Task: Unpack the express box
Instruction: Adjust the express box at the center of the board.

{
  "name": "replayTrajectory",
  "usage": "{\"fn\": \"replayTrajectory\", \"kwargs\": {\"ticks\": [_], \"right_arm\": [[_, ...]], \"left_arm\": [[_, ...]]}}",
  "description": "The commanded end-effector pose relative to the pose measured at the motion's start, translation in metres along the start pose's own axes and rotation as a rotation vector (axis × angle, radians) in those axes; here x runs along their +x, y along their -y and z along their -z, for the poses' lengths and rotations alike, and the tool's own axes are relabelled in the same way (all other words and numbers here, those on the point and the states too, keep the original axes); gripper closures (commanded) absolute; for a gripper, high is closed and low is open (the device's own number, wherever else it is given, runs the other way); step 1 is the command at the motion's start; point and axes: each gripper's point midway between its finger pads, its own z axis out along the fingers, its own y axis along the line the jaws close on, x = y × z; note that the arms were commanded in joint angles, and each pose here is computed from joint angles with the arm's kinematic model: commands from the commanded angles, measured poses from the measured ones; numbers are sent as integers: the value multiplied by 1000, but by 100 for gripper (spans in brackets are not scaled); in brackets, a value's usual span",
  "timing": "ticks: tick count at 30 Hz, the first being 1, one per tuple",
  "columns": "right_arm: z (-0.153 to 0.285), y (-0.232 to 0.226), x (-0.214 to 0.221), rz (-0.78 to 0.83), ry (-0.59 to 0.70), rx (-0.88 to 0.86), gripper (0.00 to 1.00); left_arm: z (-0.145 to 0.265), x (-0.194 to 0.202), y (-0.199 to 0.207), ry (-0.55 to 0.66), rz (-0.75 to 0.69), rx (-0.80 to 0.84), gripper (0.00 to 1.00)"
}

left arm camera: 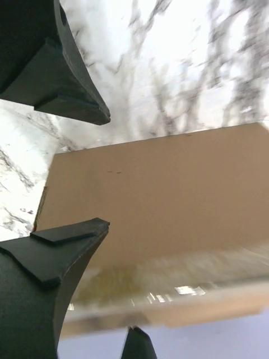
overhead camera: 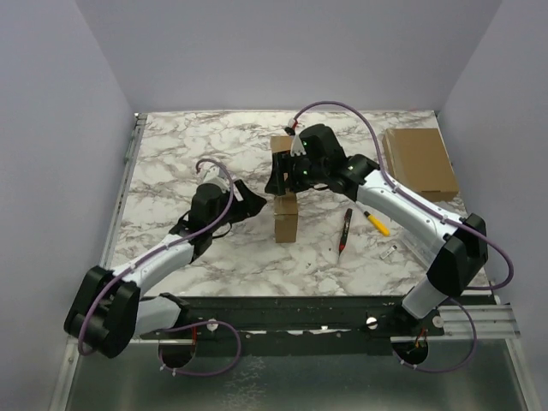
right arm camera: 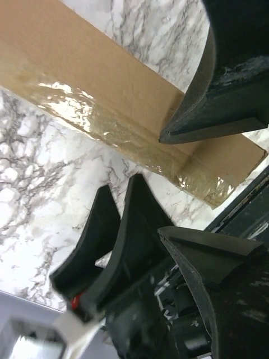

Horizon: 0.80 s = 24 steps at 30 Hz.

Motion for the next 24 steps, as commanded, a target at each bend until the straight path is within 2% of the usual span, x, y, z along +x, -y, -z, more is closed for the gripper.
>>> {"fn": "replayTrajectory", "kwargs": {"ticks": [1,5,8,10,12,14,20,24], "right_arm": [[37,-4,-36,75,80,70,30],[79,12,-66,123,193,229,16],[103,45,-66,118,257,407,9],[116,83,-53,54,293,583,1],[126,125,-27,-44,297,711,0],[126,158,6,-153,262,758,0],[98,193,96,-329,84,774,0],[94,216,131,-490,34,947,1]], "left_arm": [[31,-61,-4,156,-96,-137,19],[63,-115,7,306,-175,-186,8],[89,-152,21,426,-220,-214,1],[103,-175,38,501,-245,-195,1],[113,-193,60,546,-294,-146,1],[118,-209,87,583,-363,-65,1],[107,-221,143,579,-500,146,3],[90,-203,171,503,-522,329,18]]}}
